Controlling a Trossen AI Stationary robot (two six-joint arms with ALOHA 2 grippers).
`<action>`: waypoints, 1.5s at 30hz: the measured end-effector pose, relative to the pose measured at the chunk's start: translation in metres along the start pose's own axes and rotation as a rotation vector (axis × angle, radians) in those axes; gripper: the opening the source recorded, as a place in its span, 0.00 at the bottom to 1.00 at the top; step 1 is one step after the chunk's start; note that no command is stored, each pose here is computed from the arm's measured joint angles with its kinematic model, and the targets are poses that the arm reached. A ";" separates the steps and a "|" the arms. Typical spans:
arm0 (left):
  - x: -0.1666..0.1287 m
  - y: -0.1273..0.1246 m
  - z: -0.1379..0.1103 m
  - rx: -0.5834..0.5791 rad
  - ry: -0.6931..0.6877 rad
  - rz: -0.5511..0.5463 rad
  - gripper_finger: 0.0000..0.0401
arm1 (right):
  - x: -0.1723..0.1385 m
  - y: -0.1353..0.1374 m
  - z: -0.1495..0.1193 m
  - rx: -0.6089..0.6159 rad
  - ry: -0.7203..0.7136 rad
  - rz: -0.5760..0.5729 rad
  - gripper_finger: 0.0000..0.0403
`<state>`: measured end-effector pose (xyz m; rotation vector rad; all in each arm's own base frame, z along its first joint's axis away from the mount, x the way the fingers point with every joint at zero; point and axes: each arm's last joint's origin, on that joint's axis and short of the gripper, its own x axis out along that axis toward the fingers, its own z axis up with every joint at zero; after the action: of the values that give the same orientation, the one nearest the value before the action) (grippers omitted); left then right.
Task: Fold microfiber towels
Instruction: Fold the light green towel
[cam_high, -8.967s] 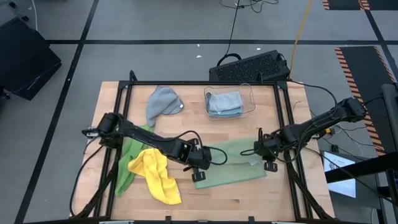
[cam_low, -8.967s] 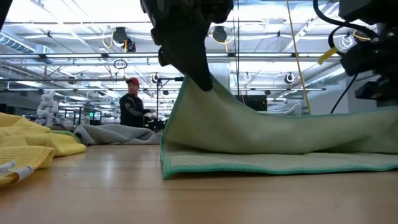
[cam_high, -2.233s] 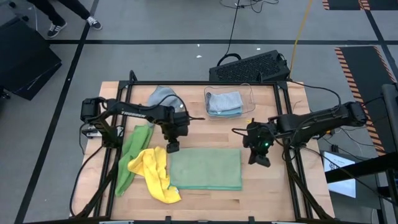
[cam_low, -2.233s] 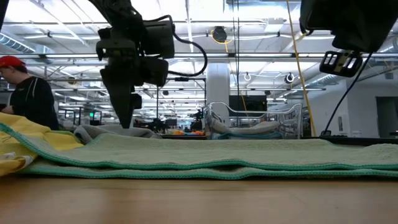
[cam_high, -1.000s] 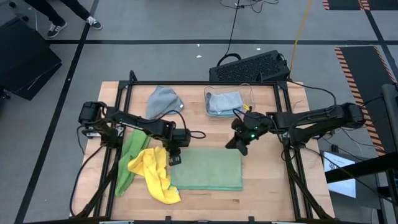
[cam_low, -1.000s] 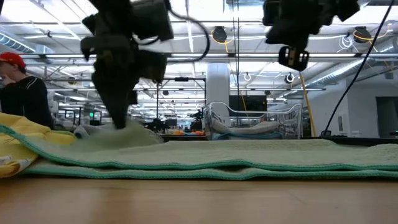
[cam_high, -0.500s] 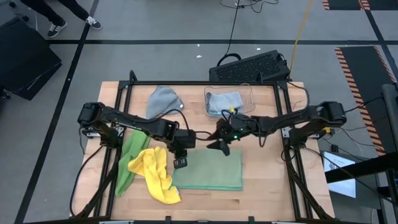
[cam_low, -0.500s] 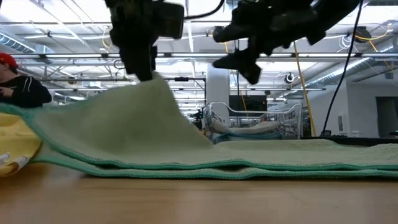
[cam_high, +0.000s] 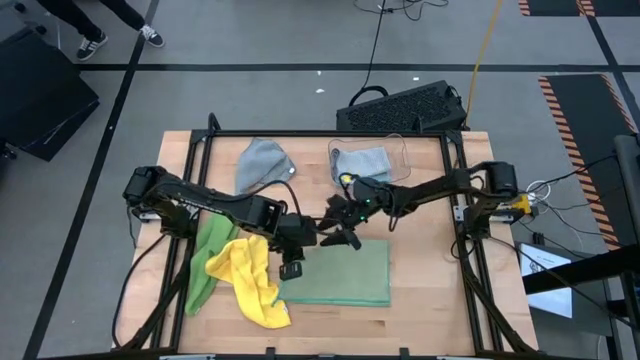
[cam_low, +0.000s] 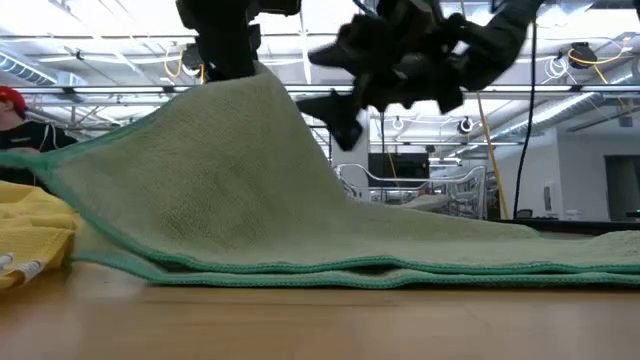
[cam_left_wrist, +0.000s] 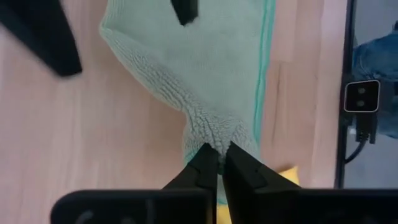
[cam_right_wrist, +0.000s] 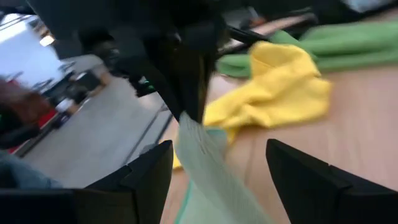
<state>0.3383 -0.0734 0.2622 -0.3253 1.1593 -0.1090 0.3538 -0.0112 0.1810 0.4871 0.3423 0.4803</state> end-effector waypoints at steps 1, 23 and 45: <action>0.000 -0.001 -0.001 -0.010 0.003 -0.001 0.02 | 0.005 -0.001 0.004 -0.015 0.005 0.022 0.62; 0.003 -0.016 -0.009 -0.133 0.010 0.030 0.02 | 0.047 -0.012 0.009 -0.169 0.142 0.161 0.48; 0.003 -0.016 -0.009 -0.222 -0.009 0.057 0.03 | 0.064 -0.011 0.001 -0.239 0.146 0.172 0.08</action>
<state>0.3328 -0.0911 0.2614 -0.4877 1.1729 0.0718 0.4111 0.0129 0.1635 0.2504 0.3794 0.7172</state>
